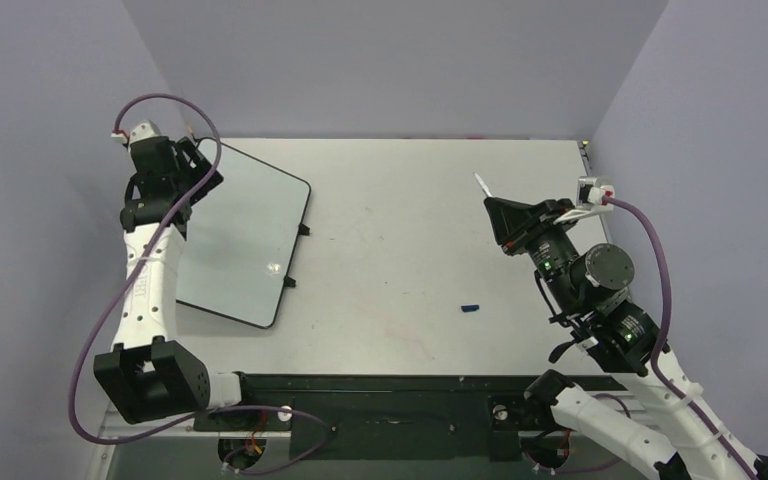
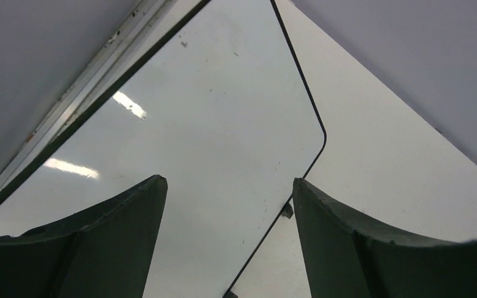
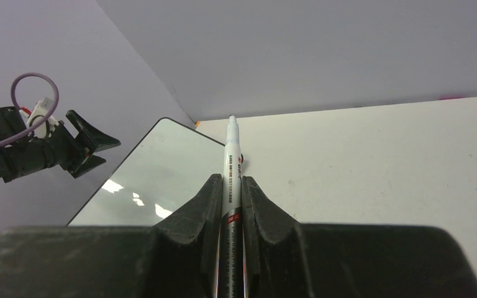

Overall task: Write a sentence on the whiteboard
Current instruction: Move the whiteboard to the center of the board.

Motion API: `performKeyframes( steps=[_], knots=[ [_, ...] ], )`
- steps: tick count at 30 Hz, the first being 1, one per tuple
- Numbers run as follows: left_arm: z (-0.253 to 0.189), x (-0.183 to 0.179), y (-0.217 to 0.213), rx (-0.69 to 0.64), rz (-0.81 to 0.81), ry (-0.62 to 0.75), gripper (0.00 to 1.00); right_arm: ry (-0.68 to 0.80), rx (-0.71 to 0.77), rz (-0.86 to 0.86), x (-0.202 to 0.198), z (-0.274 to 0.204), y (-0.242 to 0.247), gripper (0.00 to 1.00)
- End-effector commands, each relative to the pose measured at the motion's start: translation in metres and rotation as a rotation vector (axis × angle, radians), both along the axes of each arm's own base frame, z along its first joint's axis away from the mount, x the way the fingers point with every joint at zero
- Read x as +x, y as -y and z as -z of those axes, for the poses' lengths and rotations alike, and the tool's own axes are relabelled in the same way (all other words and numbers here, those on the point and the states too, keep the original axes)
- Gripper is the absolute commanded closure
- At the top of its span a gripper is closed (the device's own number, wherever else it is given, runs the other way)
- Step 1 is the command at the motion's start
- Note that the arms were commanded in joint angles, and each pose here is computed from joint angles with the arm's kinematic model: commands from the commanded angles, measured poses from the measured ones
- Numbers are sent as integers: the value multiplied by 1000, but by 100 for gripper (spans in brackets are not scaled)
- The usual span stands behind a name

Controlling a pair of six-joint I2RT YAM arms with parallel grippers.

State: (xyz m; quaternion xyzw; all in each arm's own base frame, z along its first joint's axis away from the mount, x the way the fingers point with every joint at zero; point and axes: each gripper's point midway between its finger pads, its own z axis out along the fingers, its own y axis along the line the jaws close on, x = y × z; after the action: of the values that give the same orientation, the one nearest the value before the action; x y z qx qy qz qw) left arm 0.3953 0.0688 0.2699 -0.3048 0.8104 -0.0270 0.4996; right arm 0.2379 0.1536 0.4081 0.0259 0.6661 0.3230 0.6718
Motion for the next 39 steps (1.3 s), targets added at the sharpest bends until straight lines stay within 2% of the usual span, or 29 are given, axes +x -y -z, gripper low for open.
performKeyframes(
  steps=[1, 5, 13, 15, 22, 31, 39],
  knots=[
    [-29, -8, -36, 30, -89, 12, 26, 12, 10, -5, -4, -3, 3, 100],
    [-23, -14, -71, 19, -174, -32, 26, 11, 10, -1, -5, -1, 4, 100],
    [0, -5, -96, -22, -238, -83, 26, 7, 9, 4, -8, 4, 8, 100],
    [3, -1, -101, -40, -246, -85, 29, 7, 8, 7, -9, 5, 9, 100],
    [15, 18, -113, -94, -252, -94, 52, 5, 0, 13, -10, 9, 11, 100],
    [34, 30, -126, -104, -285, -136, 57, 6, -13, 33, -12, 12, 18, 100],
    [56, 26, -138, -101, -341, -192, 57, 2, -16, 42, -12, 14, 20, 100]
  ],
)
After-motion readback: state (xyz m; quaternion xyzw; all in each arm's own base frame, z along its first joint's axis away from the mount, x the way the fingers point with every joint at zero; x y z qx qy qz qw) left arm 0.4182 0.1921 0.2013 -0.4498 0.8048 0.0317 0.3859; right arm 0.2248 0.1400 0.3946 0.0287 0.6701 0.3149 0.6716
